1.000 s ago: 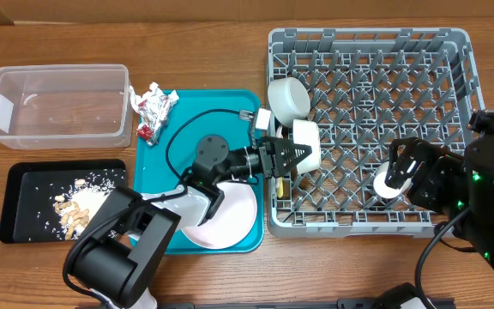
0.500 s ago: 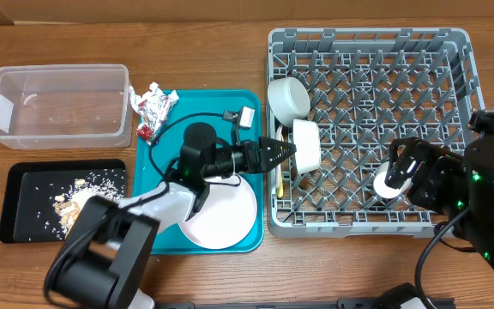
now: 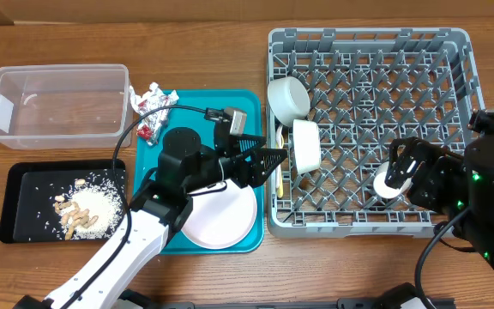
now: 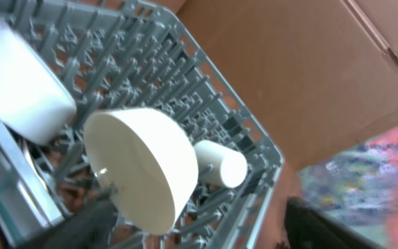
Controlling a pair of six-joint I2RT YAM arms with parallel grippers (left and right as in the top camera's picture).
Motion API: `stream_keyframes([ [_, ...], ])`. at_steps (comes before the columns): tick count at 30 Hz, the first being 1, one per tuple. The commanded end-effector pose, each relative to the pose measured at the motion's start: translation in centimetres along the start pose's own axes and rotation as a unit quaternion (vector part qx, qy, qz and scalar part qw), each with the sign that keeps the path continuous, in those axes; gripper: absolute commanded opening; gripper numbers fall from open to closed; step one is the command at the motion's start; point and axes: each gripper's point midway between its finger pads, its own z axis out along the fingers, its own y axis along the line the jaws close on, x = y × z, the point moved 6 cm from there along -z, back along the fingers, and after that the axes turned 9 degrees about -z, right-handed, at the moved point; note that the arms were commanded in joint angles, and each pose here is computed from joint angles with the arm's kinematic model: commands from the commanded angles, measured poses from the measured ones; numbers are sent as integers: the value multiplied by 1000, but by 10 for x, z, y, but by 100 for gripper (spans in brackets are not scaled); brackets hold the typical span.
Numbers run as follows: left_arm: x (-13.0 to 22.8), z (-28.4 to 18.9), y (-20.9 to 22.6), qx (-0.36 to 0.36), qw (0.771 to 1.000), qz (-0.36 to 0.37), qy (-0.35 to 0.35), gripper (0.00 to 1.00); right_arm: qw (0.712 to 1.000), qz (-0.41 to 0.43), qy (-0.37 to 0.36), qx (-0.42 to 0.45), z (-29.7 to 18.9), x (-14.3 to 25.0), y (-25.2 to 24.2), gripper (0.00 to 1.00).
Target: Sort waste into correct bins and load items into the dishwasher rack
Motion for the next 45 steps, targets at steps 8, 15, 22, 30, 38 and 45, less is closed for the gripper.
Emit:
stream_keyframes([
  [8,-5,40,-13,-78,986,143,-24,4,1000,1,-2,-10,-3,0,1,100],
  [15,-27,70,-21,-148,971,189,13,4,1000,1,-2,-10,-3,0,1,100],
  [22,-24,95,-3,-157,971,177,42,4,1000,1,1,-8,-3,1,0,100],
  [30,3,85,16,-197,958,170,123,4,1000,-2,10,-2,-3,5,-2,100],
  [38,-3,58,21,-285,938,162,114,4,1000,-3,13,-1,-3,6,-3,100],
  [45,-6,46,7,-278,940,164,111,9,1000,-3,13,-1,-3,6,-3,100],
])
